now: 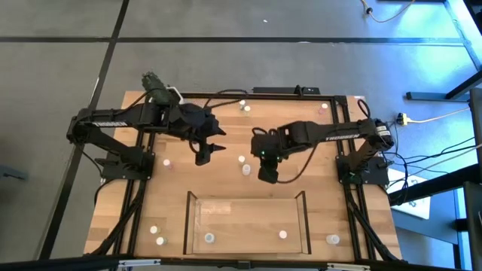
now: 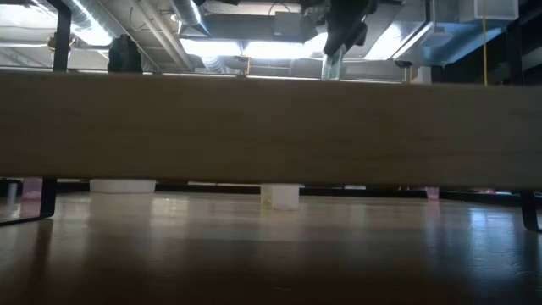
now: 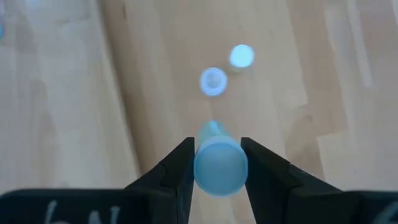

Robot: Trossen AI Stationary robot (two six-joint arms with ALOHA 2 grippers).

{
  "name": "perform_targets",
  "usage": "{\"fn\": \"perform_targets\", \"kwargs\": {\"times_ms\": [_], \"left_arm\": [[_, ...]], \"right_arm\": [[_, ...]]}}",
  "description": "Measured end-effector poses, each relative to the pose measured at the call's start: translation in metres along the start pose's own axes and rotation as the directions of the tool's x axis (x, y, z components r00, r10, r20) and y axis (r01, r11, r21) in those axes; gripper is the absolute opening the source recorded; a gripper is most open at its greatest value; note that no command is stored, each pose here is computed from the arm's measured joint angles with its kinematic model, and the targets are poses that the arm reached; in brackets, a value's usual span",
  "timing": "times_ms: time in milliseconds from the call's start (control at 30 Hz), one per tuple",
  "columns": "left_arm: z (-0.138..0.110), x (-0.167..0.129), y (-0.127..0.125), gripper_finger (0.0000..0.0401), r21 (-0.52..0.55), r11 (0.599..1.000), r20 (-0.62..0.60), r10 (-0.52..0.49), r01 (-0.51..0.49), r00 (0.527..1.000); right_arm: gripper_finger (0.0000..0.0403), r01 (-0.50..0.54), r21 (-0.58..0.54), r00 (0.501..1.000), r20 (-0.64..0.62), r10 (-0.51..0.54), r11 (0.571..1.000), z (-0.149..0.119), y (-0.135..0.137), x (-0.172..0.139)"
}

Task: Pick and place medicine bottles onto shelf by color
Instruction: Put the right blue pill bottle on the shelf

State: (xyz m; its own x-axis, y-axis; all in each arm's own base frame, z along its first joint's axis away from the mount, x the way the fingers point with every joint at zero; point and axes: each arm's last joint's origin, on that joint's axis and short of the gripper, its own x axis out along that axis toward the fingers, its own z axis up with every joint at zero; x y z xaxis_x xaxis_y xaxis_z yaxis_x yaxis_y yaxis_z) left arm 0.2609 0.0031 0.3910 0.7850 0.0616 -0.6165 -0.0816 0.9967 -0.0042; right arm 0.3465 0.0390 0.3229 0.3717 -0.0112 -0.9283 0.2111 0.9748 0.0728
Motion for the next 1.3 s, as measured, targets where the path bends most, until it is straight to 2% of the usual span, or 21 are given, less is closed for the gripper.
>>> {"fn": "perform_targets", "kwargs": {"times_ms": [200,467,800,1033,1167,1300], "left_arm": [[-0.001,-0.001,-0.016,0.0231,0.014,0.999,0.0,-0.047,0.047,0.999],[-0.004,-0.004,-0.039,0.0231,0.069,0.991,-0.005,-0.119,0.119,0.993],[-0.008,-0.01,-0.065,0.0231,0.131,0.974,-0.013,-0.187,0.187,0.982],[-0.011,-0.013,-0.076,0.0231,0.155,0.967,-0.014,-0.202,0.202,0.979],[-0.011,-0.014,-0.078,0.0231,0.144,0.974,-0.007,-0.177,0.176,0.984],[-0.011,-0.013,-0.078,0.0231,0.141,0.975,-0.009,-0.174,0.173,0.985]], "right_arm": [[0.0119,-0.043,-0.007,0.999,0.022,0.044,0.999,-0.008,0.029,-0.002],[0.0119,-0.102,0.12,0.994,0.049,0.097,0.988,-0.015,0.058,-0.001],[0.0119,-0.131,0.173,0.991,0.002,0.133,0.976,-0.021,0.091,0.029],[0.0119,-0.107,0.126,0.991,-0.066,0.116,0.986,-0.028,0.107,0.054],[0.0119,-0.155,0.099,0.979,-0.114,0.166,0.983,-0.035,0.119,0.058],[0.0119,-0.173,0.099,0.978,-0.102,0.183,0.98,-0.039,0.129,0.059]]}}
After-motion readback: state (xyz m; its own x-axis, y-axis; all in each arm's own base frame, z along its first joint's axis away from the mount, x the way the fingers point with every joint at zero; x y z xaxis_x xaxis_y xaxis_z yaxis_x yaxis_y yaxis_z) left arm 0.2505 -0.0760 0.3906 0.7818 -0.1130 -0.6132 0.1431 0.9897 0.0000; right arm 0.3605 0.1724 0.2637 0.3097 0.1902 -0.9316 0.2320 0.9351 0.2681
